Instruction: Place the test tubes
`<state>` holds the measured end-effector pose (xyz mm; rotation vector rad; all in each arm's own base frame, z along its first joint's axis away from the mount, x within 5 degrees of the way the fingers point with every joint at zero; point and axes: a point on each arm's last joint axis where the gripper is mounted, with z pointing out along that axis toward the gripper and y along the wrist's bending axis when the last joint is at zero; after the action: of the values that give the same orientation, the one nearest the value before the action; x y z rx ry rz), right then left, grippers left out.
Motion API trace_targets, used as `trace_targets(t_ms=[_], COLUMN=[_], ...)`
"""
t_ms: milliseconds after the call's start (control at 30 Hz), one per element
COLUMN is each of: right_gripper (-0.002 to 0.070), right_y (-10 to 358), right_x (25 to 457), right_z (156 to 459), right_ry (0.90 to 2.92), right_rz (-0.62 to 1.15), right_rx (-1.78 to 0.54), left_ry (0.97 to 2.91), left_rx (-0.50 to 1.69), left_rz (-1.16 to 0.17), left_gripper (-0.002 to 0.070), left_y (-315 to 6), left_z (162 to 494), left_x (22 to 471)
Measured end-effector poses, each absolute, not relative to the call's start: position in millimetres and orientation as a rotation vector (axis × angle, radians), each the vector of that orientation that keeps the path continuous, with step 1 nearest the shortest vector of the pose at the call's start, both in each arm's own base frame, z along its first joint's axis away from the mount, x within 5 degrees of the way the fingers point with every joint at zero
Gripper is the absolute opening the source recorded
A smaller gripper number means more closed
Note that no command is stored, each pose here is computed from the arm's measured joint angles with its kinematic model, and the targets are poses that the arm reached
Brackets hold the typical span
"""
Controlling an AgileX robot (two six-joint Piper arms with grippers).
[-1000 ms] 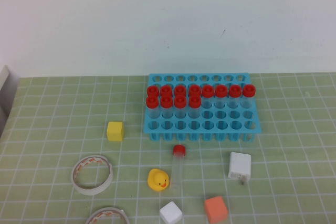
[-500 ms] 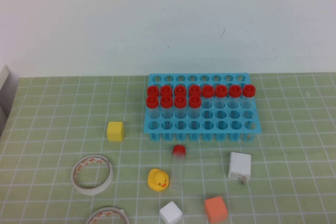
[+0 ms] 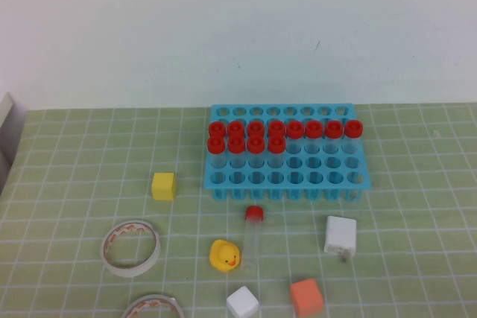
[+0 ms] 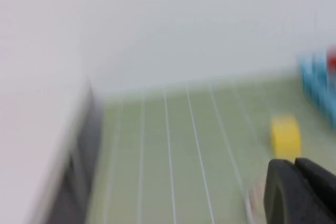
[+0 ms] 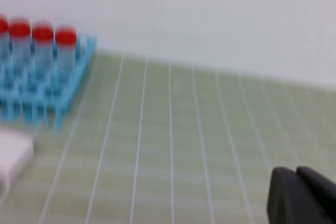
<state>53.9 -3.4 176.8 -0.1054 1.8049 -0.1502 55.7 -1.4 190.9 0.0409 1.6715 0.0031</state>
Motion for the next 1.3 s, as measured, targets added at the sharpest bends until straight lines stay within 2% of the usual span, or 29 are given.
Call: trace_targets(t_ms=[300,633,900,1033,1167,1300], right_gripper=[-0.0001,-0.0001,-0.0001,-0.0001,-0.0001,-0.0001], right_y=[0,3,3,3,2,1], right_x=[54,41,41,41,44,43], right_z=[219,249,249,249,246,261], right_ry=[1.329,0.968,0.971,0.978,1.052,1.152], right_rz=[-0.152,-0.058,-0.057,-0.059,-0.063,-0.073], right_rx=[-0.106,-0.057,-0.056,-0.057,-0.054,-0.045], left_ry=[1.225,1.061,0.925,0.932,0.982,1.094], left_rx=[0.03,0.031,0.013,0.014,-0.01,0.003], left_rz=[0.015,0.018,-0.019,-0.036,-0.076,-0.035], left_gripper=[-0.0001,-0.0001,-0.0001,-0.0001,-0.0001,-0.0001], left_y=[-1,-1,-1,-2,-1,-1], left_z=[231,245,255,258,288,317], left_x=[51,45,38,38,32,21])
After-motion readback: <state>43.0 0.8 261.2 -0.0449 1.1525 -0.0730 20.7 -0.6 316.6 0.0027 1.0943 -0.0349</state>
